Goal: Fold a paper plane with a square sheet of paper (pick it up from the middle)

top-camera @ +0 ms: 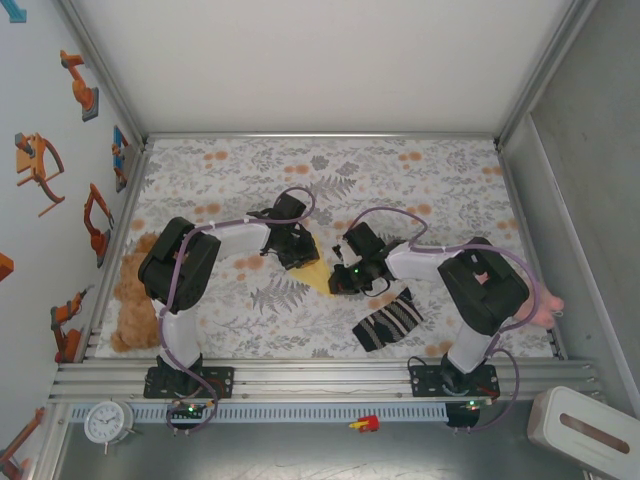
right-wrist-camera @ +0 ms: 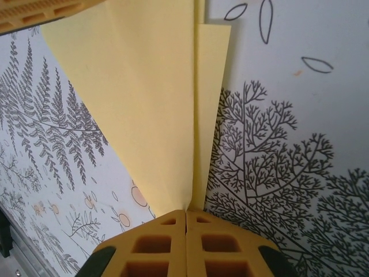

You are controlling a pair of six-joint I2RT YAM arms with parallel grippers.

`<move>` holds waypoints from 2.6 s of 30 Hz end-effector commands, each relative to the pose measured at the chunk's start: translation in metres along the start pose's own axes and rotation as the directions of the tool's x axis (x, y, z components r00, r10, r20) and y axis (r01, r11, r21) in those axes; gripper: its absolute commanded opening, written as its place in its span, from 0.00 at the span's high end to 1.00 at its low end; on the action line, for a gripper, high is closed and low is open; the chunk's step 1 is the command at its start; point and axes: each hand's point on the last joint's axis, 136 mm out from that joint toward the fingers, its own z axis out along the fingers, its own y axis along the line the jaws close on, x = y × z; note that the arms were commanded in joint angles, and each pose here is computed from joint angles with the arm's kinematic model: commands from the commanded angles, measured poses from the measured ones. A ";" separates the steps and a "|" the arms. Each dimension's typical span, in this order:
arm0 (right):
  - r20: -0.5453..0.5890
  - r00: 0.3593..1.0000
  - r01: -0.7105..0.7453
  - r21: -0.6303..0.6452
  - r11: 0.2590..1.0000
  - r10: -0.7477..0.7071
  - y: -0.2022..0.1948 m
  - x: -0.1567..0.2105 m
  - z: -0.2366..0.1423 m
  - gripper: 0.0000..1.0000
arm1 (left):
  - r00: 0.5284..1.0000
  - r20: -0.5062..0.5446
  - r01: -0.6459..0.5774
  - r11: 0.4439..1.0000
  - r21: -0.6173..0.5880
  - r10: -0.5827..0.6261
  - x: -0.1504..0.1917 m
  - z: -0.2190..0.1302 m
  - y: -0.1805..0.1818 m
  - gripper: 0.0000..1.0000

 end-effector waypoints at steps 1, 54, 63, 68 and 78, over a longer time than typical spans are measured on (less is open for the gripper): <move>-0.016 1.000 0.020 -0.002 1.000 -0.020 0.003 0.001 0.000 0.91 | 0.994 -0.061 0.074 0.966 -0.248 -0.092 0.025 0.018 0.073 0.85; -0.047 0.999 0.006 -0.070 0.998 -0.009 0.011 -0.004 0.014 0.94 | 0.991 -0.071 0.086 0.950 -0.299 -0.112 0.028 0.021 0.083 0.86; -0.090 0.995 -0.034 -0.040 0.999 0.030 -0.007 0.018 0.020 0.94 | 0.989 -0.069 0.098 0.928 -0.360 -0.131 0.030 0.022 0.097 0.86; -0.097 0.995 -0.040 -0.051 0.998 0.035 -0.009 0.031 0.015 0.94 | 0.988 -0.067 0.103 0.915 -0.390 -0.140 0.033 0.022 0.105 0.86; -0.115 0.993 -0.044 -0.036 0.998 0.040 -0.014 0.060 -0.004 0.94 | 0.988 -0.068 0.101 0.917 -0.386 -0.137 0.033 0.021 0.104 0.86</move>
